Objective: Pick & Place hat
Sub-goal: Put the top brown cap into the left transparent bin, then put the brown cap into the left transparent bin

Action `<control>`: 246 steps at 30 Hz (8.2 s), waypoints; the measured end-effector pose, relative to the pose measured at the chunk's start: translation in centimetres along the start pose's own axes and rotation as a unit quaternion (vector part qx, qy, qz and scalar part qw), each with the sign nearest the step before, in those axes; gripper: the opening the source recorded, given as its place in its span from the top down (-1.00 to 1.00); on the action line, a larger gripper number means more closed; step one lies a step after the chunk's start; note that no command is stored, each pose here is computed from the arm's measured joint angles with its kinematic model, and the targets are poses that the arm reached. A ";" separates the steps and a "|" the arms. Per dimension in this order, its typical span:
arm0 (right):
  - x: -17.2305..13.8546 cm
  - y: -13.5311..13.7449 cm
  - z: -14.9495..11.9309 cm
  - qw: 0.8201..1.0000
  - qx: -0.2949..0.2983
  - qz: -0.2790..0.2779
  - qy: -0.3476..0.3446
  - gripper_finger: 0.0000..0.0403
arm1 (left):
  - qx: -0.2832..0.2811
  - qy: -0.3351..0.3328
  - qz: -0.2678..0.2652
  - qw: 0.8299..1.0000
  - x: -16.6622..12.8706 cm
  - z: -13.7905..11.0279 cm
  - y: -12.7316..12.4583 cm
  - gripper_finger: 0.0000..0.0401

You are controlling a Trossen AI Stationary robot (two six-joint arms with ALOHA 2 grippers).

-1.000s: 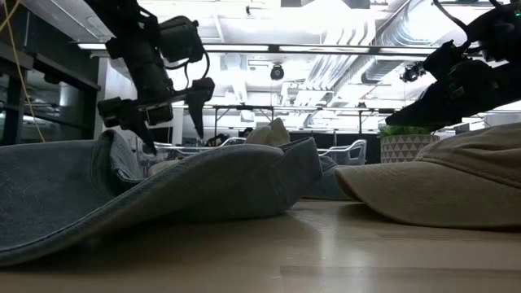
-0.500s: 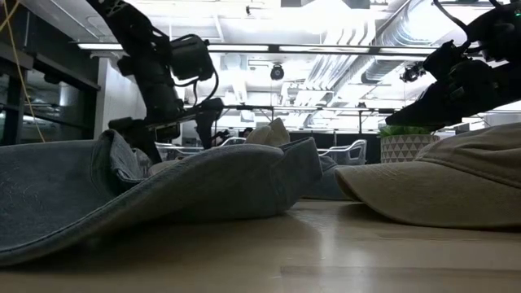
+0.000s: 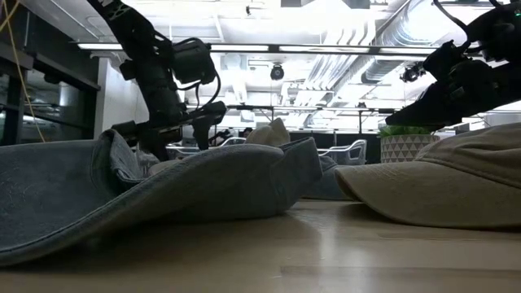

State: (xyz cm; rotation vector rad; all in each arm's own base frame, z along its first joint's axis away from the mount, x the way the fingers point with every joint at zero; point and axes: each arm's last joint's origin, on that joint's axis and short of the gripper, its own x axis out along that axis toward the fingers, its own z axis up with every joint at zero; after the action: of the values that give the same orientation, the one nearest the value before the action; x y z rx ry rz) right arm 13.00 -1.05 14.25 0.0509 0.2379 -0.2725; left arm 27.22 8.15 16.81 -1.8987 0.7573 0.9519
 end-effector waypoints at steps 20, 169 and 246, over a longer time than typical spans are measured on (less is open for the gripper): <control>0.0 0.0 0.0 1.000 0.000 0.000 0.000 0.94 | 0.003 0.002 0.001 1.000 0.0 0.0 0.0 0.53; 0.0 0.0 0.0 1.000 0.000 0.000 0.000 0.94 | -0.173 -0.519 -0.278 0.789 -5.4 0.4 -0.3 1.00; 0.0 0.0 0.0 0.997 -0.072 0.001 0.001 0.94 | 0.303 -0.079 -0.343 0.886 -11.1 -4.7 -2.8 -0.31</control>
State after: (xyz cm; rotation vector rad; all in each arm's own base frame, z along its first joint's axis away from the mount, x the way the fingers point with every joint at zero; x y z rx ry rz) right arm 13.01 -1.04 14.24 -0.0922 0.2585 -0.2533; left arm 25.09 6.69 28.94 -1.3418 0.1935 0.3454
